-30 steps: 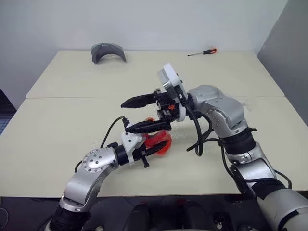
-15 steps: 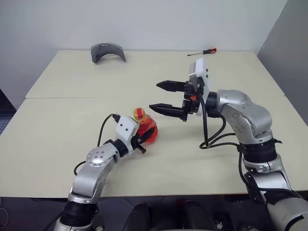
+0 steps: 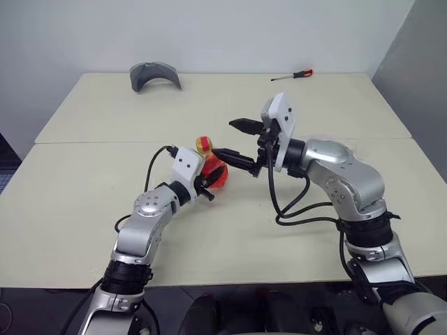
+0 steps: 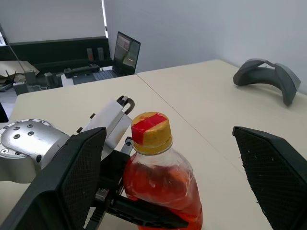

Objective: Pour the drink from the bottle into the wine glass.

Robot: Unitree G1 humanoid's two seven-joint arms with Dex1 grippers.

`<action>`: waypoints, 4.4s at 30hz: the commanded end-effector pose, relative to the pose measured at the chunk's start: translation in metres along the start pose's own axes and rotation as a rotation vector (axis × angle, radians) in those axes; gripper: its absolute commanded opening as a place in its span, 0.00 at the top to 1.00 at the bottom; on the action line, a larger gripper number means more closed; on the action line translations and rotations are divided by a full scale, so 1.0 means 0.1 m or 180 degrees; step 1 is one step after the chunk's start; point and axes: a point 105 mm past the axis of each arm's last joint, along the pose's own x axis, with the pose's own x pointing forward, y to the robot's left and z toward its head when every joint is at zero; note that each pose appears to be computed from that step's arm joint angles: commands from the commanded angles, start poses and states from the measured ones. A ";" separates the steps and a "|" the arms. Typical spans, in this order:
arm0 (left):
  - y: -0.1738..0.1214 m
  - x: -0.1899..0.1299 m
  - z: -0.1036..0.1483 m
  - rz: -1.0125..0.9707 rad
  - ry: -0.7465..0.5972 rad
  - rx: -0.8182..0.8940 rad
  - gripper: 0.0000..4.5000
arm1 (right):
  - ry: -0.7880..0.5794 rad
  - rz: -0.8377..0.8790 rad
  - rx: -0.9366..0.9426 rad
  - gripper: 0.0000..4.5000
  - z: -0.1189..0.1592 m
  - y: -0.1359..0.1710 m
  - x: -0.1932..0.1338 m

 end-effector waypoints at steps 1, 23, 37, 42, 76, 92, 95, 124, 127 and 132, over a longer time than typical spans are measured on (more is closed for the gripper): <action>0.02 0.01 0.21 -0.0058 -0.0204 0.0095 0.77 | -0.0165 -0.0013 -0.0185 0.00 0.18 -0.01 0.07; -0.03 0.03 0.30 -0.0172 -0.0241 0.0078 0.77 | -0.0140 0.0065 -0.0189 0.00 0.10 0.05 0.24; -0.08 0.00 0.26 -0.0234 -0.0227 0.0102 0.77 | -0.0150 0.0040 -0.0268 0.00 0.09 0.05 0.32; -0.08 0.00 0.23 -0.0234 -0.0224 0.0104 0.77 | -0.0177 0.0046 -0.0255 0.29 0.09 0.05 0.32; -0.02 -0.03 0.18 -0.0200 -0.0198 0.0122 0.78 | -0.0147 0.0381 -0.0248 1.00 0.06 0.08 0.09; -0.01 -0.02 0.21 -0.0205 -0.0205 0.0141 0.78 | -0.0187 0.0429 -0.0217 0.16 0.08 0.14 0.17; -0.02 -0.01 0.22 -0.0216 -0.0212 0.0140 0.78 | -0.0192 0.0422 -0.0242 0.16 0.07 0.15 0.22; -0.09 -0.01 0.24 -0.0248 -0.0246 0.0125 0.79 | -0.0113 0.0127 -0.0447 0.16 -0.04 0.01 0.36; -0.10 -0.01 0.23 -0.0267 -0.0239 0.0124 0.79 | -0.0111 0.0105 -0.0448 0.16 -0.03 -0.01 0.35; -0.11 -0.02 0.22 -0.0321 -0.0218 0.0075 0.79 | -0.0073 0.0038 -0.0470 0.16 -0.04 -0.10 0.31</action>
